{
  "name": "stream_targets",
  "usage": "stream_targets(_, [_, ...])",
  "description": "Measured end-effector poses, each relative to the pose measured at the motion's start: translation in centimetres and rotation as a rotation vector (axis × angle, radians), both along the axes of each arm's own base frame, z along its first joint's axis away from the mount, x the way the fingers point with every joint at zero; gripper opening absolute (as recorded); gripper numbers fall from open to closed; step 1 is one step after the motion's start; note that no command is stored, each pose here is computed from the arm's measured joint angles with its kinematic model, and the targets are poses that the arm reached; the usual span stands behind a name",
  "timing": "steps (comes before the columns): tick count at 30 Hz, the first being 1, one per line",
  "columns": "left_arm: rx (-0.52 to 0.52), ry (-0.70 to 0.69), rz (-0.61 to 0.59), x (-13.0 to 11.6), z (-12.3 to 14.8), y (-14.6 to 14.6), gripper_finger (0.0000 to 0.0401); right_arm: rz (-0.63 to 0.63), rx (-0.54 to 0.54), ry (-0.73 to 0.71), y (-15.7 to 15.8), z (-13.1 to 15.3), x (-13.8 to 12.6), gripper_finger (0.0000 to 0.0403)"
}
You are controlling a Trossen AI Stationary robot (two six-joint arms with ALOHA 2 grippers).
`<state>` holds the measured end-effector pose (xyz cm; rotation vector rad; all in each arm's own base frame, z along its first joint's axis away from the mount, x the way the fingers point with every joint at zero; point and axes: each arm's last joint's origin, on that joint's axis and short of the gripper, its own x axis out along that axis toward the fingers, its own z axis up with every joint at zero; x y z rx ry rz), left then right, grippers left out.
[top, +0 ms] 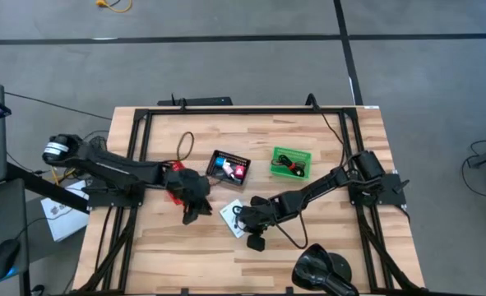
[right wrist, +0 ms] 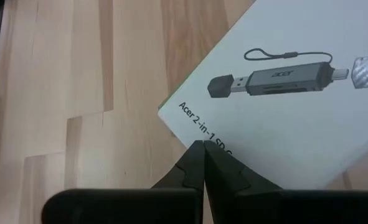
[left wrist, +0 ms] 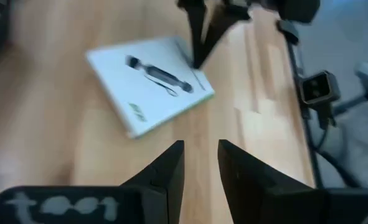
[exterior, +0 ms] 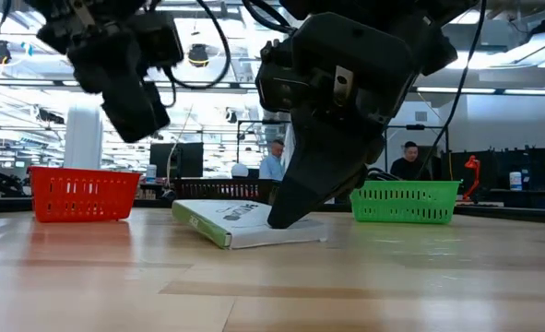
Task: Pick and place items into bin
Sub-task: Put the white card reader box into the red bin
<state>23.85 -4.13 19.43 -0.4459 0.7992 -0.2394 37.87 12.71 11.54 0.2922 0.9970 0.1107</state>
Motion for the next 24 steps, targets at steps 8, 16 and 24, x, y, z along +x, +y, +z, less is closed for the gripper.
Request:
stream_targets(8, [-0.031,0.046,-0.083,2.7,-2.6,0.1,0.0085,-0.001,0.002,-0.006,-0.1,0.0,0.1,0.0000])
stream_targets(16, [-0.025,0.084,-0.122,4.6,-2.8,1.4,0.0085,0.000,0.006,-0.011,0.0,0.0,0.1,0.0000])
stream_targets(24, [0.003,0.118,-0.136,4.7,-2.0,2.6,0.0088,0.001,0.007,-0.011,0.0,0.0,0.1,0.0000])
